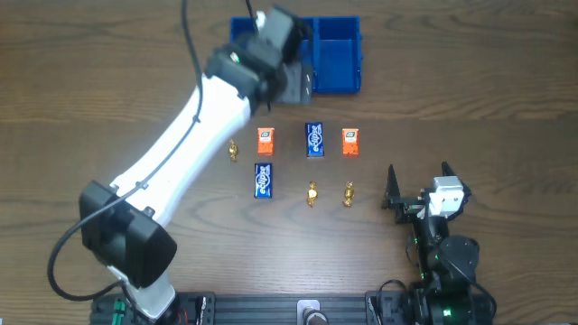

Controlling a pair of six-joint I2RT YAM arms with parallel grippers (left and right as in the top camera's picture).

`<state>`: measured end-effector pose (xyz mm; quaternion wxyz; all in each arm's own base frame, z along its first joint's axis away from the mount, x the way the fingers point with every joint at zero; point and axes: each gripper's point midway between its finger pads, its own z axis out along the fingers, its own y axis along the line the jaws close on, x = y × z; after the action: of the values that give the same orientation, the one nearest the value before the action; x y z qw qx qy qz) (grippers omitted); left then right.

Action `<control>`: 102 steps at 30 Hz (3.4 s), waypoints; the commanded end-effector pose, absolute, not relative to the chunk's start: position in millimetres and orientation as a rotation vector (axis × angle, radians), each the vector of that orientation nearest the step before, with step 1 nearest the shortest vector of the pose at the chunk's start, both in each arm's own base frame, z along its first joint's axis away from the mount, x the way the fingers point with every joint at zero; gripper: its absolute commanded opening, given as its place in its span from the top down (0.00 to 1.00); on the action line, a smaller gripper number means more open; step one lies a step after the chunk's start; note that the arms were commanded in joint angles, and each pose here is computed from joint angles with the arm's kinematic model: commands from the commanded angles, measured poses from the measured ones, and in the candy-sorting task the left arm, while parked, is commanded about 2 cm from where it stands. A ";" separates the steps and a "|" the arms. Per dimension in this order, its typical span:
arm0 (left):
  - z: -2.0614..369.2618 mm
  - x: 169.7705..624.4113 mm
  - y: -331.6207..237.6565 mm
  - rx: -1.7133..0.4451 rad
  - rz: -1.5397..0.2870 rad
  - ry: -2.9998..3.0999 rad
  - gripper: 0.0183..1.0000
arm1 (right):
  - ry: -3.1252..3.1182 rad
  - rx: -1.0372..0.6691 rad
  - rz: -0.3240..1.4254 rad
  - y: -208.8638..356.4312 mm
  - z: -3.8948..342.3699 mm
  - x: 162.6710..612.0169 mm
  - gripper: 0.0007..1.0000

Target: Sort Candies Into Trays

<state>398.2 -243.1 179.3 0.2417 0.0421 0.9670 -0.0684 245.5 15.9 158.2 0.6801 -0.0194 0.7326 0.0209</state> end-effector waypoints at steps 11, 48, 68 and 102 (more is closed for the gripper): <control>18.1 346.1 -207.6 -0.065 -0.045 2.946 0.14 | 1.645 -0.055 0.035 15.4 157.2 245.4 0.00; 98.0 421.2 -217.1 -0.045 -0.072 2.707 0.67 | 1.645 -0.055 0.035 15.3 157.2 245.4 0.00; 118.4 531.4 -181.1 -0.022 -0.048 2.660 0.65 | 1.645 -0.055 0.035 15.4 157.2 245.4 0.00; 53.1 353.8 -394.2 0.165 -0.126 2.863 0.04 | 1.645 -0.055 0.035 15.3 157.2 245.4 0.00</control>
<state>354.3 -397.3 88.7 0.1588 0.0840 0.9817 -0.0627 245.5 15.9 158.2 0.6801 -0.0194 0.7326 0.0209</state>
